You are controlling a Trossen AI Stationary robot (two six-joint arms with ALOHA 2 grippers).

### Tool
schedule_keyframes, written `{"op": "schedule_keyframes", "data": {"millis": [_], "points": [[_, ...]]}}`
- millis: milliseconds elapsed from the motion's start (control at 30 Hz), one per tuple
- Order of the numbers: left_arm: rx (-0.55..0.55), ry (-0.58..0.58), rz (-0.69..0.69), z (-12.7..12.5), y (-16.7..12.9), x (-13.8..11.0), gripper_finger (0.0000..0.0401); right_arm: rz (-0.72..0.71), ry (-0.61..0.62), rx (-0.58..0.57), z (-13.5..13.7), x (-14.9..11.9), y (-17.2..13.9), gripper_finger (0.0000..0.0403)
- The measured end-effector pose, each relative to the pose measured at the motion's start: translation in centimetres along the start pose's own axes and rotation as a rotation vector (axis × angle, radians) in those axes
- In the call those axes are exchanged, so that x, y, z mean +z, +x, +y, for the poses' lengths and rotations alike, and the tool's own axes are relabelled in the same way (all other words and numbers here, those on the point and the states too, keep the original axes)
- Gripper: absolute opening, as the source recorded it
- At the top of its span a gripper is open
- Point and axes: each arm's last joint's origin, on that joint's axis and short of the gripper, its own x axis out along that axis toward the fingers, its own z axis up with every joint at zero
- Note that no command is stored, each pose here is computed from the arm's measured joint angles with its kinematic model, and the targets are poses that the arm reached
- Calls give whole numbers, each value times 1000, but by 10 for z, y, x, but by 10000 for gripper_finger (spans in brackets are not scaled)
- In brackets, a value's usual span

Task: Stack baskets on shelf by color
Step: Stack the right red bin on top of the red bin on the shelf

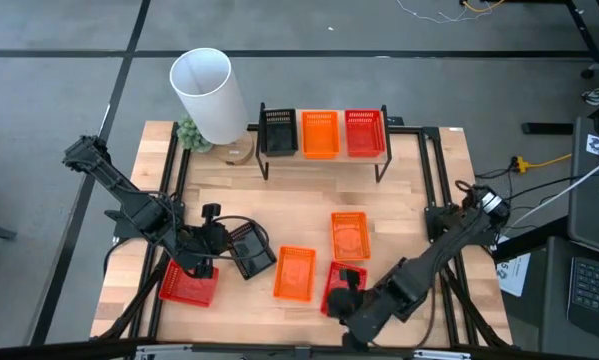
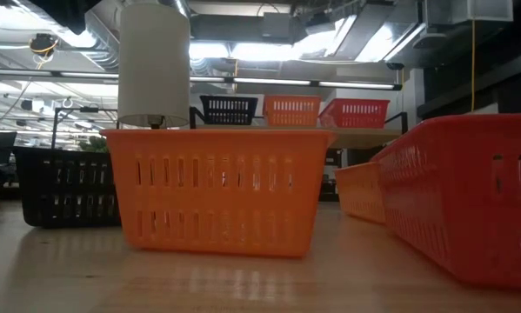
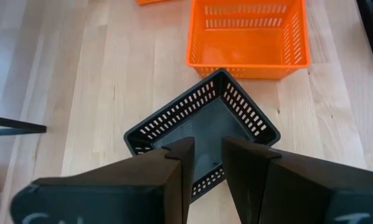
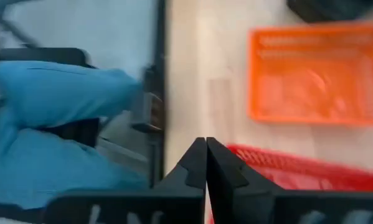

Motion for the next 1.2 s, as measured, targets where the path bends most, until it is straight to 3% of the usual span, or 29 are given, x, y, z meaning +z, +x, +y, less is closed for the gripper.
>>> {"op": "schedule_keyframes", "data": {"millis": [100, 233, 333, 433, 733, 1200], "points": [[2, 1, -1, 0, 0, 0, 72, 72, 26, -69, 1, -3, 11, 0], [4, 1, -1, 0, 0, 0, 72, 126, 31, -44, 5, -8, 26, 0], [4, 0, -2, 0, 0, 0, 72, 161, 121, -39, 6, -11, 35, 10], [4, 0, -2, 0, 0, 0, 72, 187, 196, -35, 6, -13, 39, 37], [13, -1, -6, 0, 0, 0, 72, 225, 190, -69, 2, -20, 43, 132], [14, -1, -7, 0, 0, 0, 72, 288, 206, -113, -15, -48, 66, 130]]}}
